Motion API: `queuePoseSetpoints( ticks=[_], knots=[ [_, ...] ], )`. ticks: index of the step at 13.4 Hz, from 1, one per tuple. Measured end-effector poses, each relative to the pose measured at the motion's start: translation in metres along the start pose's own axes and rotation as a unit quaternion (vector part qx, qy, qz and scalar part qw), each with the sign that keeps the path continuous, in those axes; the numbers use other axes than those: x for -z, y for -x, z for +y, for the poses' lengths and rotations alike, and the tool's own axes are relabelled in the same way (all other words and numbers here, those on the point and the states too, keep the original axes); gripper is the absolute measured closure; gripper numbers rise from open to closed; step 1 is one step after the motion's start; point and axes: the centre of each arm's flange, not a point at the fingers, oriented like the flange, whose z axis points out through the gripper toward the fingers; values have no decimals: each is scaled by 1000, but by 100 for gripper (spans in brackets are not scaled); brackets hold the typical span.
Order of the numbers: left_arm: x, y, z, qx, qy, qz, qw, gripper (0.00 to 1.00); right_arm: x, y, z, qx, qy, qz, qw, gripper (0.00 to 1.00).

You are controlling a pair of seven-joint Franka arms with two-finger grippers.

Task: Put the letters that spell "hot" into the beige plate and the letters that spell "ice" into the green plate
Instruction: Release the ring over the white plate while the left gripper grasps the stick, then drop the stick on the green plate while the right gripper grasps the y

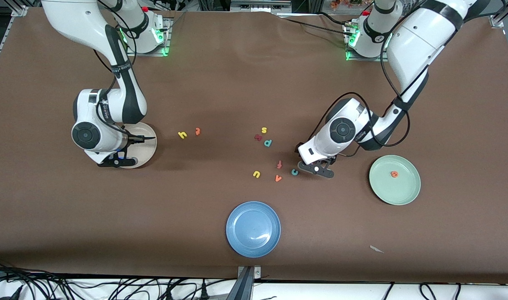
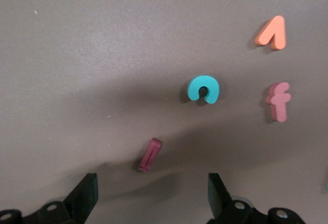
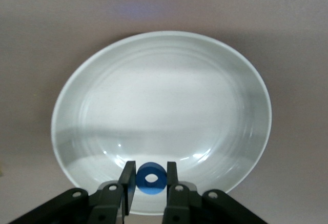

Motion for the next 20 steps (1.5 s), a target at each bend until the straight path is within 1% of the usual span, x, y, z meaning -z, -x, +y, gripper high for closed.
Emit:
queuePoseSetpoints(
  ticks=[1, 2, 3, 4, 5, 6, 7, 9, 10, 11, 13, 14, 15, 16, 17, 18, 19, 20],
  knots=[
    [-6, 1, 1, -1, -6, -1, 1000, 11, -3, 0, 1, 0, 1, -2, 1000, 72],
    [-10, 1, 2, -2, -11, -3, 1000, 11, -6, 0, 4, -1, 1, -3, 1000, 72],
    [-12, 2, 4, -3, -13, -3, 1000, 18, -9, -1, 10, 0, 0, -3, 1000, 72],
    [-12, 1, 5, -1, -13, -2, 1000, 19, -13, -3, 18, 3, 0, -4, 1000, 72],
    [-9, -1, 5, 3, -13, 2, 1000, 26, -18, -5, 28, 6, -1, -4, 1000, 72],
    [-5, -5, 4, 8, -12, 7, 1000, 26, -23, -6, 37, 8, -1, -5, 1000, 72],
    [-3, -7, 3, 12, -12, 10, 1000, 34, -27, -8, 42, 9, -1, -5, 1000, 72],
    [-2, -7, 7, 14, -12, 11, 1000, 36, -35, -9, 41, 11, 2, -7, 1000, 72],
    [-3, -7, 8, 14, -12, 11, 1000, 37, -37, -9, 39, 12, 2, -9, 1000, 70],
    [-4, -7, 9, 14, -12, 10, 1000, 38, -38, -10, 38, 13, 3, -9, 1000, 66],
    [-7, -6, 10, 18, -13, 8, 1000, 38, -37, -10, 37, 9, -4, -8, 1000, 47],
    [-9, -6, 10, 20, -14, 7, 1000, 42, -36, -10, 37, 6, -9, -6, 1000, 36],
    [-9, -7, 11, 21, -14, 8, 1000, 42, -32, -11, 36, 5, -12, -3, 1000, 24],
    [-8, -8, 11, 21, -14, 10, 1000, 47, -27, -11, 34, 5, -16, -1, 1000, 13],
    [-8, -9, 12, 22, -15, 11, 1000, 48, -20, -10, 32, 4, -22, -2, 1000, 5],
    [-8, -10, 11, 23, -16, 11, 1000, 53, -12, -10, 27, 0, -32, -3, 999, 4],
    [-8, -11, 10, 24, -17, 12, 1000, 54, -3, -10, 20, -2, -44, -4, 999, 2],
    [-8, -11, 9, 25, -17, 12, 999, 58, 4, -9, 12, -2, -53, -4, 999, 2]
  ],
)
